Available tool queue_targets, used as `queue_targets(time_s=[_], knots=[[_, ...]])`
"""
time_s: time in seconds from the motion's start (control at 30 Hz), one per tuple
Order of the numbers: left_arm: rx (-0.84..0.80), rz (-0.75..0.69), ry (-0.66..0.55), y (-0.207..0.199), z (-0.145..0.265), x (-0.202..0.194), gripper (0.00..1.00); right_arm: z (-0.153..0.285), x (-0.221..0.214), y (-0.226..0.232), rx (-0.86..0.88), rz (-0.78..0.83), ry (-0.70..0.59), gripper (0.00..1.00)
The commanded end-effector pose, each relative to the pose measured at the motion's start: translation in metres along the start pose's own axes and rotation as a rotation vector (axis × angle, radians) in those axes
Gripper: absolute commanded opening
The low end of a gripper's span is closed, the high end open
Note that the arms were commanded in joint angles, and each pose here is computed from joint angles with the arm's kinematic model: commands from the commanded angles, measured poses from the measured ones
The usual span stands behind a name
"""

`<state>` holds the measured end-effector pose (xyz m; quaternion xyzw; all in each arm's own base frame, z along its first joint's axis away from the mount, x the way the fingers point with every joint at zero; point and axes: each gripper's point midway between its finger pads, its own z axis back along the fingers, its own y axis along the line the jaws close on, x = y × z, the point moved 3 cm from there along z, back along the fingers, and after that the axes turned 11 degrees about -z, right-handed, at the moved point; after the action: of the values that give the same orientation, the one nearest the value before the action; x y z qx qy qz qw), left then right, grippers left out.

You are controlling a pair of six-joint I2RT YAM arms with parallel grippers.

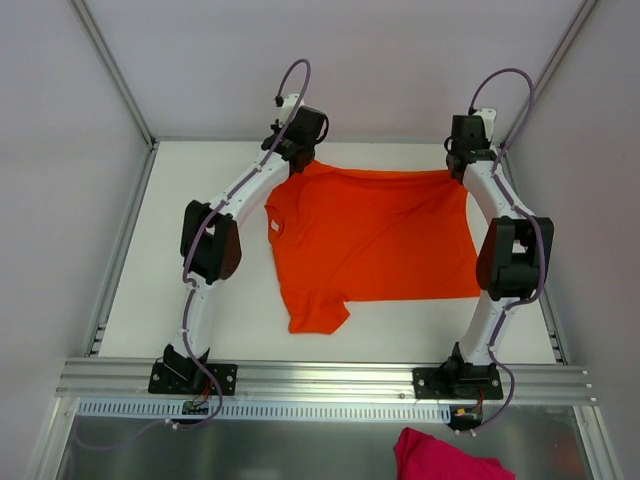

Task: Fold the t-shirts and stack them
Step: Fold the flattened tshirt in 1/3 of the way

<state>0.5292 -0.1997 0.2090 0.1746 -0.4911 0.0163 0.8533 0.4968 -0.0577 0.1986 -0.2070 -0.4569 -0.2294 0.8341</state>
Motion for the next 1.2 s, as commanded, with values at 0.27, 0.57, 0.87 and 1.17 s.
queue_targets(time_s=[0.27,0.57,0.87,1.17], knots=[[-0.11,-0.01,0.061,-0.007,0.099,-0.014,0.0,0.065,0.013,-0.03,0.07,-0.09,-0.025,0.01],[-0.145,-0.02,0.215,0.012,0.141,-0.073,0.0,0.106,-0.01,-0.041,0.113,-0.09,0.144,0.01],[-0.148,-0.054,0.264,0.025,0.145,-0.11,0.0,0.138,-0.016,-0.049,0.102,0.006,0.171,0.01],[-0.163,-0.066,0.263,0.019,0.141,-0.115,0.0,0.137,-0.014,-0.047,0.105,0.028,0.167,0.01]])
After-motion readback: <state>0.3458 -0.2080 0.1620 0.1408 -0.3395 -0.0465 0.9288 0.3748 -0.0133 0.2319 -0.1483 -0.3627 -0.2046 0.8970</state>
